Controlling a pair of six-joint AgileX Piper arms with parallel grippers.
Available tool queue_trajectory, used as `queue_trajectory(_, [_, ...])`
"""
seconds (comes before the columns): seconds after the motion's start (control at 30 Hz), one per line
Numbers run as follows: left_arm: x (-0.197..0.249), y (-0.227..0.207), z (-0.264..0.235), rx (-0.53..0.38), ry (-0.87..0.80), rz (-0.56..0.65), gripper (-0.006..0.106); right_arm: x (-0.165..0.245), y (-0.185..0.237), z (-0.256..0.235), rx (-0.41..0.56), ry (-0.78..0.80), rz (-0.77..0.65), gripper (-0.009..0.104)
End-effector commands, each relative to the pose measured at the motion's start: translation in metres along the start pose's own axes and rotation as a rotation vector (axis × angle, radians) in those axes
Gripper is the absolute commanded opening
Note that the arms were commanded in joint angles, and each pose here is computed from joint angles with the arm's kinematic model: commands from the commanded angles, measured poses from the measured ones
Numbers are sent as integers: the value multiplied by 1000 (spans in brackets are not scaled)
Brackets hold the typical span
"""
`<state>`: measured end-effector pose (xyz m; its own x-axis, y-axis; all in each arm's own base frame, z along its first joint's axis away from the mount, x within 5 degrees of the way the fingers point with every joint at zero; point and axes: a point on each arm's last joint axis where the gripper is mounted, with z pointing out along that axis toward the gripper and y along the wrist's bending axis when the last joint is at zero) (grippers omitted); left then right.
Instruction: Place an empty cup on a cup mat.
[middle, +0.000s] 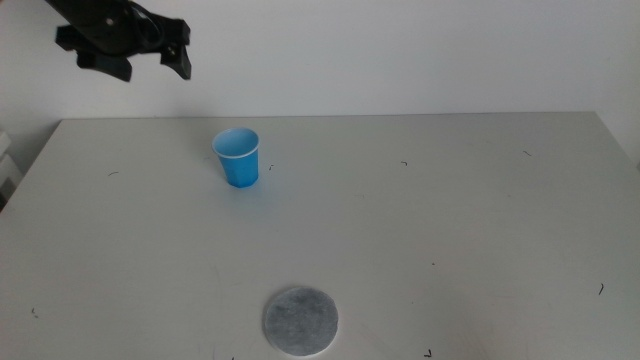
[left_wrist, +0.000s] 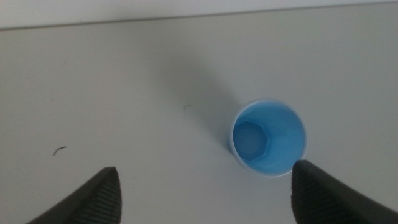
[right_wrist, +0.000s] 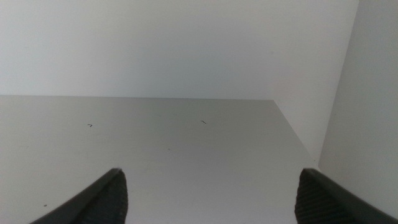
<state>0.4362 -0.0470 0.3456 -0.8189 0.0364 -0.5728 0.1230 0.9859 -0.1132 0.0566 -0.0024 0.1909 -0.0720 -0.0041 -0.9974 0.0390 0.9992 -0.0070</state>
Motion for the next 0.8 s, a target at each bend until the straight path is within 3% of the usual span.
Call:
queue_trajectory(0.0, [-12, -8, -6, 30, -90, -8, 105, -11, 0, -3, -2, -108, -19, 94])
queue_trajectory(0.3, [-1, -22, 69, 41, 3, 10, 105, -11, 0, -3, -2, -108, -19, 94])
queue_trajectory(0.63, [14, -20, 119, 36, 77, -20, 104, -11, 0, -3, -2, -108, -19, 94])
queue_trajectory(0.77, [17, -19, 129, 33, 84, -39, 93, -11, 0, -3, -2, -108, -19, 94])
